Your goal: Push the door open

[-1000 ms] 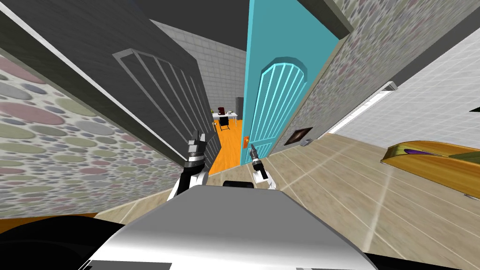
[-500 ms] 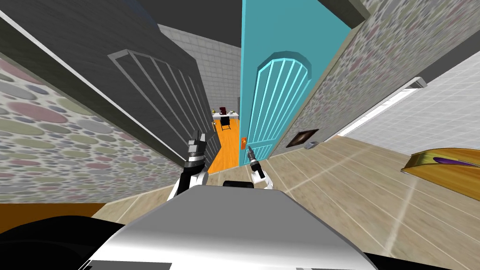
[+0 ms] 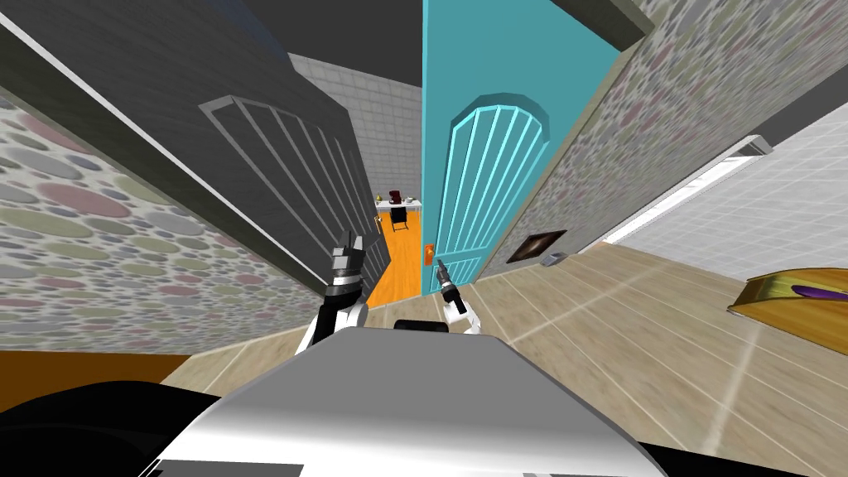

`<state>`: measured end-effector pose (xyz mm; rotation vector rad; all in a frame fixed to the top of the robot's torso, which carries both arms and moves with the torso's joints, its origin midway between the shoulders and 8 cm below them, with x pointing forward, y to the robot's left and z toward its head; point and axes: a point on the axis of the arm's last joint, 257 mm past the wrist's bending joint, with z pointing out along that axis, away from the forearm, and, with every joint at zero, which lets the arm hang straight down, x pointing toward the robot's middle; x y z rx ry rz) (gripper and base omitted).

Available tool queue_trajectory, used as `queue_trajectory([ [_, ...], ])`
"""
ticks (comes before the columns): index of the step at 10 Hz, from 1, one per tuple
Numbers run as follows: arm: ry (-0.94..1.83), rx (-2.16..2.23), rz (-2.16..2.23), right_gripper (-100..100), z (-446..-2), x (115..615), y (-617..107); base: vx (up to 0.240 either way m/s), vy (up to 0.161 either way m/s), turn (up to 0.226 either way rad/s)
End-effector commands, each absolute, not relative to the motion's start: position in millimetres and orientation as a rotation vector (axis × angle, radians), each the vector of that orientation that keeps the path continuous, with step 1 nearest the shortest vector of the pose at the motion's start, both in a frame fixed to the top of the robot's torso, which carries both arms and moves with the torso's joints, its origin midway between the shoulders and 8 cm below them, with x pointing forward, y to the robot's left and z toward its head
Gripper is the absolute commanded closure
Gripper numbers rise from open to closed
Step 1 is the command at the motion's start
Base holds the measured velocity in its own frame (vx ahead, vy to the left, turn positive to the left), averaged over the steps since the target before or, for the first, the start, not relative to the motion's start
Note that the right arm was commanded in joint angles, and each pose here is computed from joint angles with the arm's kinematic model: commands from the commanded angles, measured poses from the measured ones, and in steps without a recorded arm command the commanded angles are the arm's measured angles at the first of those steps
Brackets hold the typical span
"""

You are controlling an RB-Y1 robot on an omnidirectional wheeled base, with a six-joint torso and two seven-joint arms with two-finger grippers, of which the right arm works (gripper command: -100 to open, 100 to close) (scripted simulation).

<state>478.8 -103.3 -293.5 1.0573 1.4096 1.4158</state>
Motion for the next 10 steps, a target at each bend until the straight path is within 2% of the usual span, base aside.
queue_trajectory([
  [1, 1.408, 1.058, 1.413, -100, -294.1, 480.6, -104.5, 0.18, 0.043, 0.025],
  [8, 1.398, 1.067, 1.406, -100, -295.8, 489.0, -106.7, 0.157, 0.045, 0.019],
  [9, 1.398, 1.067, 1.406, 100, -295.8, 489.0, -106.7, -0.011, 0.001, -0.004],
  [10, 1.398, 1.067, 1.406, 100, -295.8, 489.0, -106.7, -0.023, -0.003, 0.009],
])
